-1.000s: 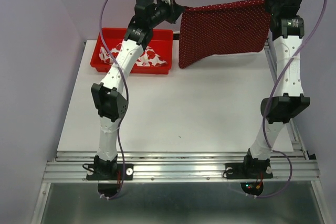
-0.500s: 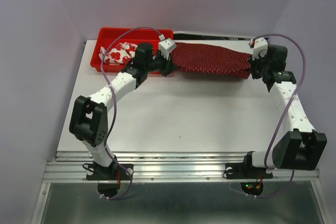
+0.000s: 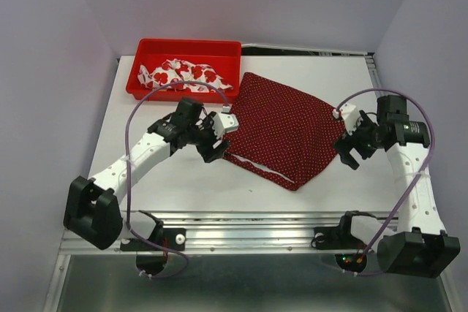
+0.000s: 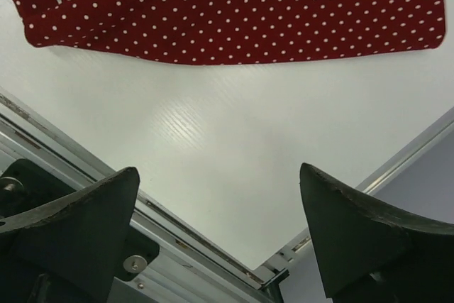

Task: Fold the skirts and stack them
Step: Flatten the skirt out, then fold the skirt

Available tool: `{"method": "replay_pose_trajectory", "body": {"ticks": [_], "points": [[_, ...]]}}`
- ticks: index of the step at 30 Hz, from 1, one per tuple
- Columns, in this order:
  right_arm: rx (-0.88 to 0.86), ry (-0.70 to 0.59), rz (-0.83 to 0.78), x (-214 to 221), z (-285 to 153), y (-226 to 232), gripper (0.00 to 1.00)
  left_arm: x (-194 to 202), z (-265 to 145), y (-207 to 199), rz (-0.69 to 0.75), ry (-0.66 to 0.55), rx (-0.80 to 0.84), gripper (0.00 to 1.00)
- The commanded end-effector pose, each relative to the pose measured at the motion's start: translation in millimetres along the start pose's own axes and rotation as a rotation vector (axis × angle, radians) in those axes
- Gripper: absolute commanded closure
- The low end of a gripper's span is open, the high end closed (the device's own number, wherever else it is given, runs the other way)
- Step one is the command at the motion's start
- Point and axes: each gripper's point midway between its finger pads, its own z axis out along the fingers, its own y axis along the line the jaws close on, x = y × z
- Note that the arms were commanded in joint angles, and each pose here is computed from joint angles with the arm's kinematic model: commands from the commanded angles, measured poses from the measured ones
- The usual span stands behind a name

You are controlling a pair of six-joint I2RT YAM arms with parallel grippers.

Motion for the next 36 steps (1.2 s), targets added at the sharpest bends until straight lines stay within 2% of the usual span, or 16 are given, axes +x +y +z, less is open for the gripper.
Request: {"method": "replay_pose_trajectory", "body": {"ticks": [1,3,6,7,8,9,11,16,18,24,26,28,30,32,34,36], "points": [[0.008,-0.067,-0.021,-25,-14,-9,0.0,2,-24,-7,0.082,0.016,-0.012,0.16],[0.001,-0.083,0.076,-36,3,-25,0.0,-12,-22,0,0.053,-0.047,-0.057,0.15],[0.017,-0.115,0.14,-53,30,-53,0.12,-19,-8,12,-0.101,-0.065,-0.095,0.21],[-0.057,-0.094,0.184,-53,50,-53,0.17,-24,1,17,-0.136,-0.062,-0.079,0.32],[-0.076,-0.104,0.228,-61,52,-57,0.28,-27,7,16,-0.174,-0.062,-0.059,0.44],[-0.096,-0.097,0.244,-63,59,-59,0.32,-32,11,15,-0.195,-0.066,-0.043,0.48],[-0.191,-0.073,0.309,-64,77,-54,0.34,-42,26,13,-0.221,-0.071,-0.018,0.5],[-0.219,-0.033,0.368,-75,114,-44,0.38,-38,66,38,-0.321,-0.024,-0.11,0.57],[-0.21,0.015,0.353,-65,128,-36,0.39,-29,78,44,-0.349,0.022,-0.117,0.61],[-0.095,0.297,0.18,29,162,-26,0.53,17,102,57,-0.399,0.176,-0.185,0.72],[-0.08,0.353,0.13,57,163,-16,0.58,36,101,58,-0.405,0.226,-0.204,0.73],[-0.052,0.364,0.07,68,157,-16,0.63,47,96,59,-0.409,0.25,-0.214,0.74],[-0.032,0.383,0.053,75,149,-14,0.76,44,84,52,-0.346,0.242,-0.185,0.73],[-0.047,0.347,0.06,62,141,-14,0.77,31,72,49,-0.265,0.202,-0.174,0.68],[-0.066,0.241,0.081,29,126,-15,0.75,10,57,44,-0.084,0.154,-0.153,0.58],[-0.08,0.171,0.105,6,115,-16,0.74,-4,47,37,-0.022,0.121,-0.147,0.53]]}}
